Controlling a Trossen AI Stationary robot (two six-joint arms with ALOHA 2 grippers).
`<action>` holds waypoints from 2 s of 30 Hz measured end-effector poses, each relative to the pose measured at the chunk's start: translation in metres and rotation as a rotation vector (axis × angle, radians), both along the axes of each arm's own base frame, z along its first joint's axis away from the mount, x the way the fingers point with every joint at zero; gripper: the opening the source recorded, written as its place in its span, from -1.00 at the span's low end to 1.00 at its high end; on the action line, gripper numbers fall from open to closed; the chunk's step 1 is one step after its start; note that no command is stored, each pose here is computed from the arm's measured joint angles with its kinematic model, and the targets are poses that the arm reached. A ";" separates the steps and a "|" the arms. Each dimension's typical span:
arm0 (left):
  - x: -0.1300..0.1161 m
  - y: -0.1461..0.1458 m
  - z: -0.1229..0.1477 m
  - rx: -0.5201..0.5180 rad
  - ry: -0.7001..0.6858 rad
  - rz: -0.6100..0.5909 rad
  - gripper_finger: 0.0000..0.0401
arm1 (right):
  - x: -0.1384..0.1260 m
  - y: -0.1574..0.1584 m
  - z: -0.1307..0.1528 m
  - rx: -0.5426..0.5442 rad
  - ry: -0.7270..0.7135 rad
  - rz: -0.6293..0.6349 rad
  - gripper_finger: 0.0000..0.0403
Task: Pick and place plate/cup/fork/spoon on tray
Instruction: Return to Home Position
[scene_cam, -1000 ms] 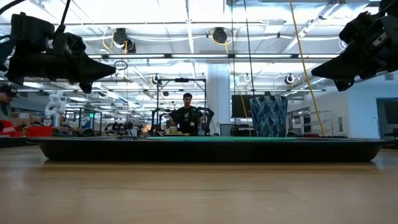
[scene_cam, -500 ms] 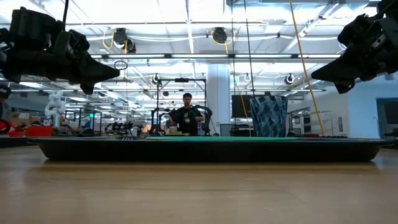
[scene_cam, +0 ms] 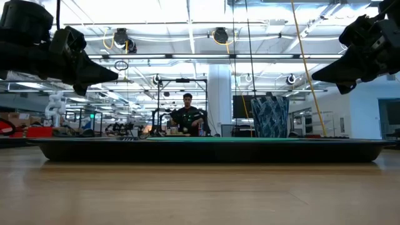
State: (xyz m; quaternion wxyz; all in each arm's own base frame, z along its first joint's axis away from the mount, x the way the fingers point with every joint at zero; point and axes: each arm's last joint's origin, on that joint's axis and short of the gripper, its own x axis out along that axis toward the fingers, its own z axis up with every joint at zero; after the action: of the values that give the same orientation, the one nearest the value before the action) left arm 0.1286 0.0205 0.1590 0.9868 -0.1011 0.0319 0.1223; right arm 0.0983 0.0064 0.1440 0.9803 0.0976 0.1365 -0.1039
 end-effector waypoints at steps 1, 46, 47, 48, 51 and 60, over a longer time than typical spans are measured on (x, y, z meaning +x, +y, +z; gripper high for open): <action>0.000 -0.002 0.001 0.003 -0.007 -0.004 -1.00 | 0.000 0.000 0.000 -0.002 0.002 -0.006 -1.00; -0.030 -0.011 0.009 0.082 -0.040 -0.020 -0.99 | 0.002 0.000 -0.004 -0.038 0.054 0.001 -1.00; -0.030 -0.011 0.009 0.095 -0.033 -0.026 -0.98 | 0.003 0.000 -0.004 -0.050 0.048 0.005 -1.00; -0.029 -0.011 0.008 0.111 -0.021 -0.031 -0.97 | 0.004 0.000 -0.002 -0.064 0.026 0.011 -1.00; -0.028 -0.011 0.006 0.145 0.009 -0.039 -0.92 | 0.007 0.002 0.009 -0.087 -0.106 0.060 -1.00; -0.025 -0.011 0.003 0.142 0.046 -0.051 -0.98 | 0.008 0.003 0.015 -0.115 -0.171 0.124 -1.00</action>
State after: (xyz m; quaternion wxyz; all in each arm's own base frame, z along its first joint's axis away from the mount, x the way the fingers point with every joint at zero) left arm 0.1033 0.0092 0.1621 0.9933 -0.0269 0.0483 0.1017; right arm 0.1065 0.0096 0.1591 0.9969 0.0413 0.0518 -0.0420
